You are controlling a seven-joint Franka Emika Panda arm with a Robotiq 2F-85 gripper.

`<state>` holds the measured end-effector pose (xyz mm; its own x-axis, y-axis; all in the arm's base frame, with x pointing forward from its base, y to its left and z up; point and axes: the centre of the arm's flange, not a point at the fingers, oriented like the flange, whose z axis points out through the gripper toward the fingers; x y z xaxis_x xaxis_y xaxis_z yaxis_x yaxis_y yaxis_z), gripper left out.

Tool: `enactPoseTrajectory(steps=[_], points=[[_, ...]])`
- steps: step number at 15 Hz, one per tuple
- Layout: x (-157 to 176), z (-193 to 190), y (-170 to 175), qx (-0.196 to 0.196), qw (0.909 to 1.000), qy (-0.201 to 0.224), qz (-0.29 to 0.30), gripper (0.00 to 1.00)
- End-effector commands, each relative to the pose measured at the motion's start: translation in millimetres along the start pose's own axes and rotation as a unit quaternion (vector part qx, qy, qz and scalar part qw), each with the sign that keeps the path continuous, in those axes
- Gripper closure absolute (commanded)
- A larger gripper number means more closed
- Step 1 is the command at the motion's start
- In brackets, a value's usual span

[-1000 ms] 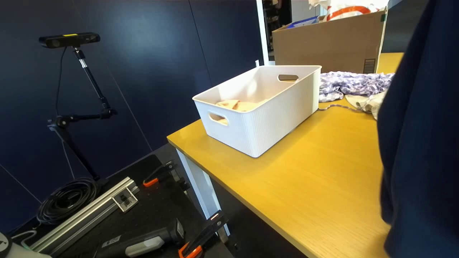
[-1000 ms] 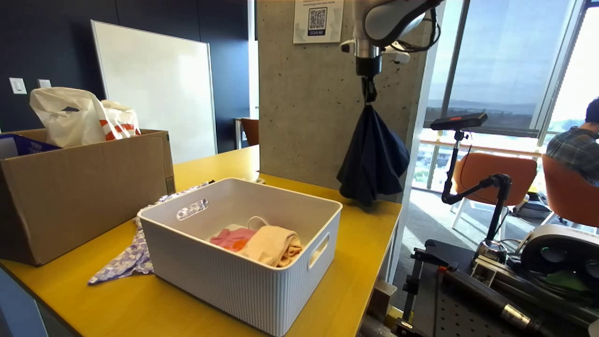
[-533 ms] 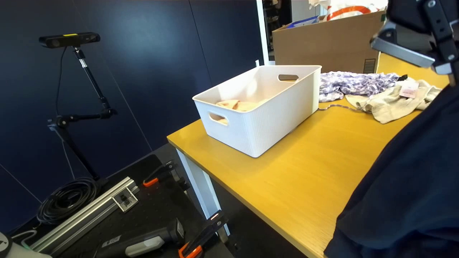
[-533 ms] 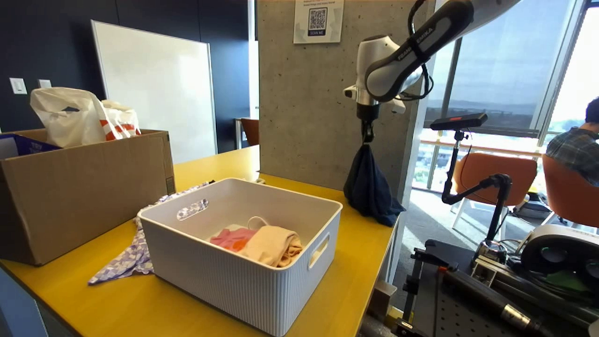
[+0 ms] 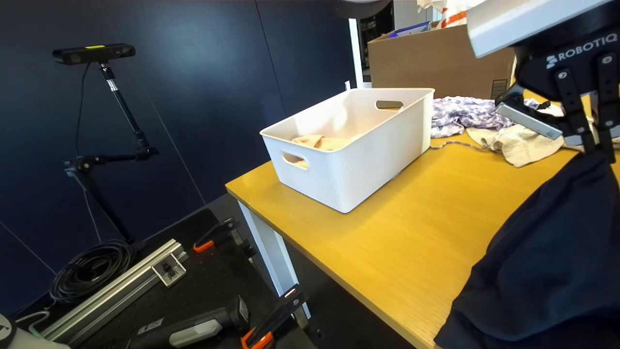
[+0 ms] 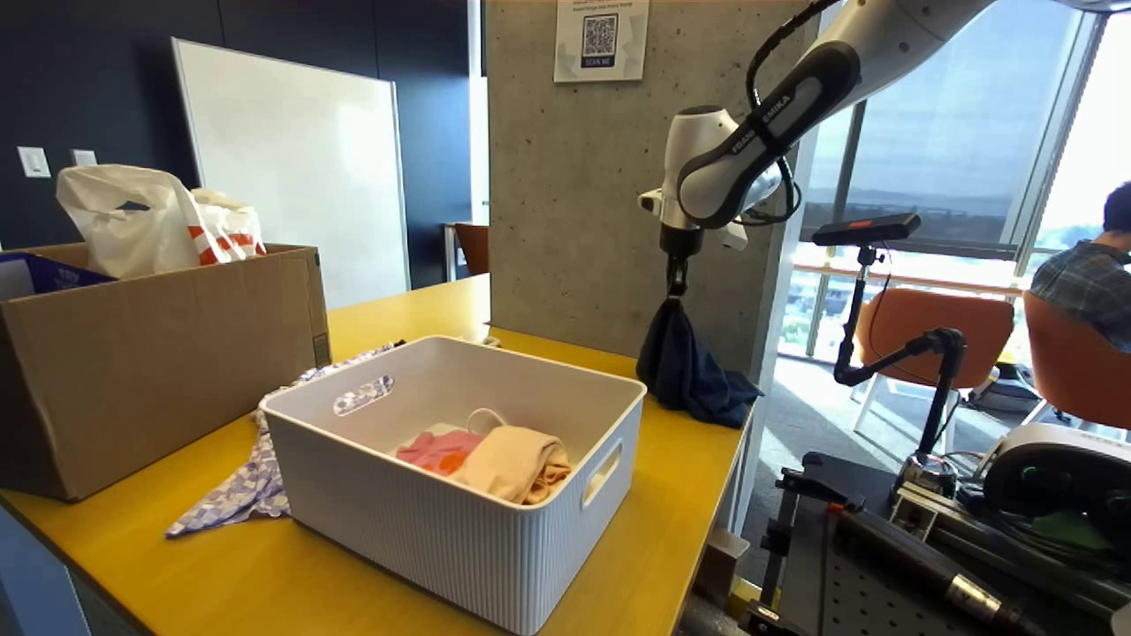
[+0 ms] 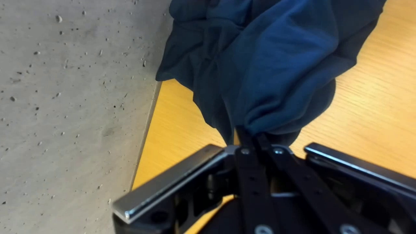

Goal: Put the blue and peach shirts on the table

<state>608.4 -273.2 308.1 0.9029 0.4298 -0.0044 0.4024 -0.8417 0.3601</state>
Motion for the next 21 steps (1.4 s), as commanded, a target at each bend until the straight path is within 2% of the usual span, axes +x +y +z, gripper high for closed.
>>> enactPoseTrajectory(steps=[1,7,10,12,15,18,21], points=[[16,-20,2,0.012,0.9997,0.021,0.008,0.68],[97,-121,23,0.002,0.9979,0.065,-0.011,0.25],[152,-169,17,0.025,0.9937,0.103,-0.034,0.04],[190,-190,-4,0.052,0.9881,0.127,-0.070,0.00],[246,-195,-44,0.092,0.9745,0.150,-0.139,0.00],[291,-180,-88,0.138,0.9561,0.153,-0.209,0.00],[315,-173,-145,0.186,0.9326,0.149,-0.271,0.00]])
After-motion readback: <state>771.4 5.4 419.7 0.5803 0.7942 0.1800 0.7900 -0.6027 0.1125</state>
